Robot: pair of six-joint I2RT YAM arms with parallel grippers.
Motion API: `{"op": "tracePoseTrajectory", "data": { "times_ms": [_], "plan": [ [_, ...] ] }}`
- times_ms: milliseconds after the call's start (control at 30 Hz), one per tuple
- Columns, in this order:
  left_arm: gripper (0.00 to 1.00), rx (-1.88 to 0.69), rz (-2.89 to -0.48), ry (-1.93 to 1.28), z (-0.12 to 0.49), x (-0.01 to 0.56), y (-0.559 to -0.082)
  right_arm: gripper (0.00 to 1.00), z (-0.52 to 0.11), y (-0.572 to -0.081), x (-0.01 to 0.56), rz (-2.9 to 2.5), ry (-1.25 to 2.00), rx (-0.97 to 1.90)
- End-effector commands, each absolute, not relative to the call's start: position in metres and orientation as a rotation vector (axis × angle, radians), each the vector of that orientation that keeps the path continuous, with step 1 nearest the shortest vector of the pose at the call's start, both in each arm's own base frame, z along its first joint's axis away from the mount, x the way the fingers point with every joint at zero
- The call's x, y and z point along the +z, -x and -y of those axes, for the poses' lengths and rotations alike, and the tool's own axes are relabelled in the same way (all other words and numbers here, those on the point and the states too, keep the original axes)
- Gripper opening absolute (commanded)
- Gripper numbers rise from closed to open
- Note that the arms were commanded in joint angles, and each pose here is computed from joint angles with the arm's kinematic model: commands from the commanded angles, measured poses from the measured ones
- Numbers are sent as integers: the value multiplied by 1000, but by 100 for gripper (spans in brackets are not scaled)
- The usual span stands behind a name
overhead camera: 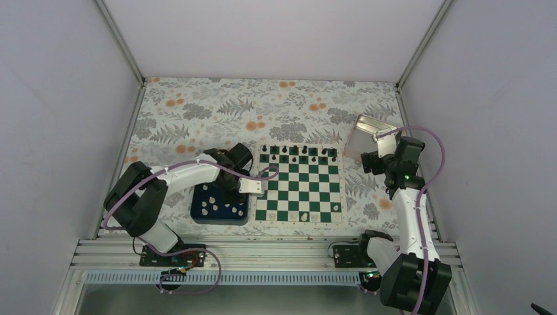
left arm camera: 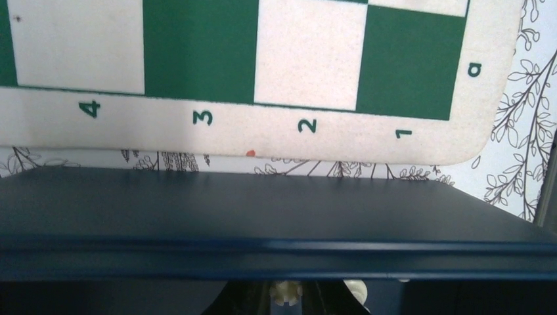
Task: Set up the chess pieces on the board
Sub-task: Pick up the chess piece from the storage box, then place the chess piece on the chessboard.
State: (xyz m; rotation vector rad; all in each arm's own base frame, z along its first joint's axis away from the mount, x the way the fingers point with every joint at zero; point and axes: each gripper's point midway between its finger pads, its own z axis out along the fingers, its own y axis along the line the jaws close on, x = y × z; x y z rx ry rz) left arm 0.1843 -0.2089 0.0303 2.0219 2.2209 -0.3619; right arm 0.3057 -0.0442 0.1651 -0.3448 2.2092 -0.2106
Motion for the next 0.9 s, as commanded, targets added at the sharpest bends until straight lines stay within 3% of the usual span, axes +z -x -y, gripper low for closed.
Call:
{"op": "tracePoseTrajectory", "data": {
  "times_ms": [0,300,533,867],
  "plan": [
    [8,-322,-2221,-2040,204,42,-184,100,45,-306,170,-2193,344,-206],
    [7,-178,-2128,-2002,212,121,-206,100,46,-306,171,-2190,341,-207],
    [7,-200,-1844,-2048,297,196,-208,100,57,-307,173,-2193,291,-256],
    [7,-233,-1525,-2313,436,159,-171,100,69,-306,173,-2202,243,-287]
  ]
}}
